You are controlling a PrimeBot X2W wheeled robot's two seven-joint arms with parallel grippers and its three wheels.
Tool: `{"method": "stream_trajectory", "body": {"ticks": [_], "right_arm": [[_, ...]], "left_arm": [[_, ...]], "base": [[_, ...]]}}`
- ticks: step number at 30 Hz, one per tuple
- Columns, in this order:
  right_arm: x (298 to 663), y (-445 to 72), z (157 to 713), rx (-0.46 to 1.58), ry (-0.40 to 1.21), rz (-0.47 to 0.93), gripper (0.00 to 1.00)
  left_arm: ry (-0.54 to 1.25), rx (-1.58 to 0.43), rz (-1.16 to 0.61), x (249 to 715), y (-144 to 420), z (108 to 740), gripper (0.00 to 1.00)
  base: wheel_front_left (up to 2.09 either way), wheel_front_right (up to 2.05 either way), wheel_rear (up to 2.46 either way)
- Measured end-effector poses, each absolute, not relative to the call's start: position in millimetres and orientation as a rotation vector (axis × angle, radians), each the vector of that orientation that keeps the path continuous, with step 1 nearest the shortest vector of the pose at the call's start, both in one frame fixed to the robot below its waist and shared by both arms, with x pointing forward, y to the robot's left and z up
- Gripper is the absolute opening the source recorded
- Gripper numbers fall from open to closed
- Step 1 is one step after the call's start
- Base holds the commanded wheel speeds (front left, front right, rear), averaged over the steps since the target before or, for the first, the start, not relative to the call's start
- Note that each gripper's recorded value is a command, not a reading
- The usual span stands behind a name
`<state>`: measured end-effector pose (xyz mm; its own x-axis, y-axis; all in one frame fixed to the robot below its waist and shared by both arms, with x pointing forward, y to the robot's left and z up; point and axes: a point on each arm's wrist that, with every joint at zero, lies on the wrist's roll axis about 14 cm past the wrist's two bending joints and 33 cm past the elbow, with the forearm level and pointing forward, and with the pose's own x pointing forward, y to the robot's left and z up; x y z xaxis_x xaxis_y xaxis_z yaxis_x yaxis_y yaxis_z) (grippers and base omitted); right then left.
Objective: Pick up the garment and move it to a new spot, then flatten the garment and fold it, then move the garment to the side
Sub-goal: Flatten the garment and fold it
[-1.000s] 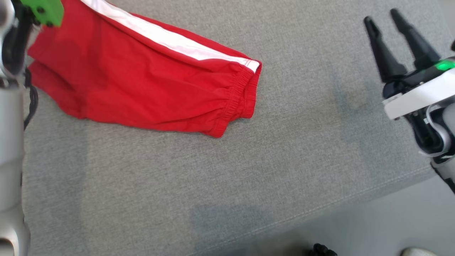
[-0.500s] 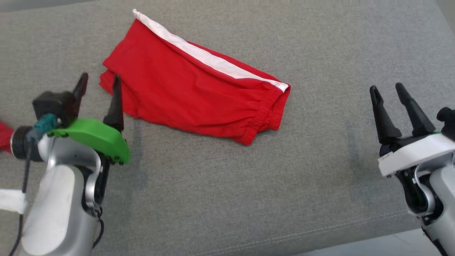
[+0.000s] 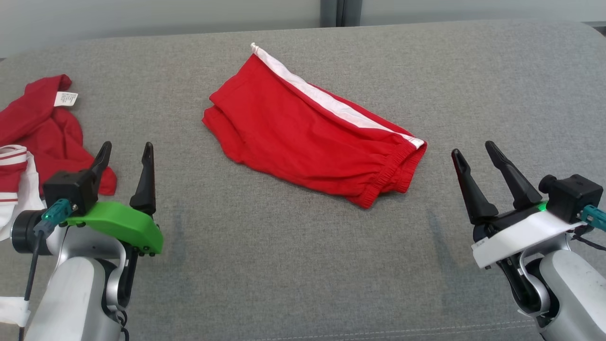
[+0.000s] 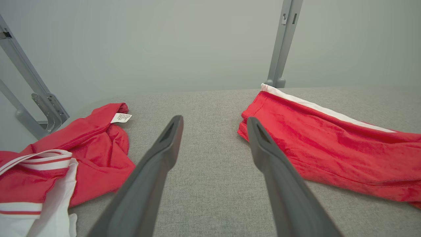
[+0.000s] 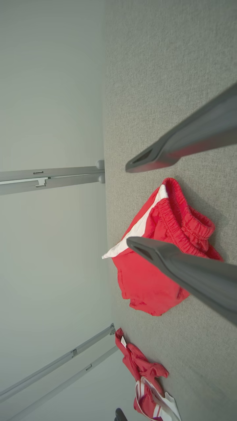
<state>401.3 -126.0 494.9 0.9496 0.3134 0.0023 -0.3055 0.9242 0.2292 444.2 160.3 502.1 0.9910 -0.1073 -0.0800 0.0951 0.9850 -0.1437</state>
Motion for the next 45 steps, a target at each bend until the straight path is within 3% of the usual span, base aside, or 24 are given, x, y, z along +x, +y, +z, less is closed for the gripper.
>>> {"method": "stream_trajectory", "body": {"ticks": [6,10,16,19,31,45], "right_arm": [[399,-122,498,0.220,0.020,0.331,1.00],[400,-121,492,0.225,0.029,0.333,1.00],[404,-116,483,0.231,0.047,0.351,1.00],[407,-115,478,0.238,0.055,0.352,1.00],[406,-141,461,0.219,0.093,0.265,1.00],[404,-141,450,0.209,0.122,0.276,1.00]], "left_arm": [[0.077,-0.160,-0.113,446,155,504,1.00],[0.185,-0.245,-0.129,451,140,478,1.00],[0.406,-0.638,-0.144,461,90,441,1.00],[0.485,-0.704,-0.114,472,94,425,1.00],[0.677,-0.770,-0.108,494,77,384,1.00],[0.692,-0.797,-0.127,509,68,388,1.00]], "base": [[0.00,0.00,0.00],[0.00,0.00,0.00],[0.00,0.00,0.00],[0.00,0.00,0.00],[0.00,0.00,0.00],[0.00,0.00,0.00]]}}
